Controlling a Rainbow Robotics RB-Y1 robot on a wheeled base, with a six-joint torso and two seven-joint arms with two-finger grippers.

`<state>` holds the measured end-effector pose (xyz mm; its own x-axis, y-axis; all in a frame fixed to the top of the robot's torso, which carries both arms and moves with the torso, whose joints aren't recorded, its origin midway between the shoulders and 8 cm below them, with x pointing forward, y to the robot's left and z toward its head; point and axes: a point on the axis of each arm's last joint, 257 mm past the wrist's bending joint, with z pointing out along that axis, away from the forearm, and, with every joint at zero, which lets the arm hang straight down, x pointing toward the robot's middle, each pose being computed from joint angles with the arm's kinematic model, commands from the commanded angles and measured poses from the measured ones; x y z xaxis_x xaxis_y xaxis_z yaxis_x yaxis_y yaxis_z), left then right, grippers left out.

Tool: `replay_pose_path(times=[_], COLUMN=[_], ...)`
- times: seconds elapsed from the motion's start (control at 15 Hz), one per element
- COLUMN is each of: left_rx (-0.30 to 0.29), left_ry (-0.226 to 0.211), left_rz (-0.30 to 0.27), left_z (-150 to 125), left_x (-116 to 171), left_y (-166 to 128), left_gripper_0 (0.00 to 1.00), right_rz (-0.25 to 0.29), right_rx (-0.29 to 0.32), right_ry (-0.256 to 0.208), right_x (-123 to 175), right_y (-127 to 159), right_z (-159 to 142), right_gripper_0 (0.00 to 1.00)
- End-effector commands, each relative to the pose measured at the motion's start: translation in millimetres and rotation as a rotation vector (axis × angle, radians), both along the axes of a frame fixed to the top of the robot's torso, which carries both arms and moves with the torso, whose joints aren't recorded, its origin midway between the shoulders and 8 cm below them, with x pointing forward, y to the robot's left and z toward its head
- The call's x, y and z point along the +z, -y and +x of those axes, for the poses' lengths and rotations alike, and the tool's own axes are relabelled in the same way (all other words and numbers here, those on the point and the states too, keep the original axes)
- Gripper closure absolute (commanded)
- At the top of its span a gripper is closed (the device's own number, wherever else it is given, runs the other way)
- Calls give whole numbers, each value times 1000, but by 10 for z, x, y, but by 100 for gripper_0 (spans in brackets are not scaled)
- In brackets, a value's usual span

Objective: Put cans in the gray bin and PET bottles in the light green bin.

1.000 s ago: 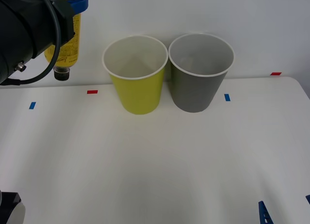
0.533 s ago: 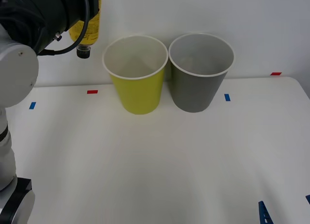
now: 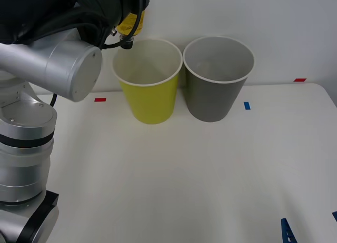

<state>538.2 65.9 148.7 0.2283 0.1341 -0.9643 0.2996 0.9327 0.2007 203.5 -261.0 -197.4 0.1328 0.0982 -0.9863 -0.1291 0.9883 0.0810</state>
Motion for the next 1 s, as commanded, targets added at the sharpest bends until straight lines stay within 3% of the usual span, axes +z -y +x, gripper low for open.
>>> replay_pose_path(times=[0.07,0.53,1.0], left_rx=[-29,-99,-72], left_ry=[17,54,23], left_rz=[-31,-82,-83], left_z=[140,438,540], left_x=[-57,-156,-267], left_y=[157,502,389], left_gripper_0=[100,100,100], right_rz=[0,0,0], right_rx=[0,0,0], right_ry=[0,0,0], right_x=[0,0,0], right_y=[0,0,0], right_z=[0,0,0], right_gripper_0=[0,0,0])
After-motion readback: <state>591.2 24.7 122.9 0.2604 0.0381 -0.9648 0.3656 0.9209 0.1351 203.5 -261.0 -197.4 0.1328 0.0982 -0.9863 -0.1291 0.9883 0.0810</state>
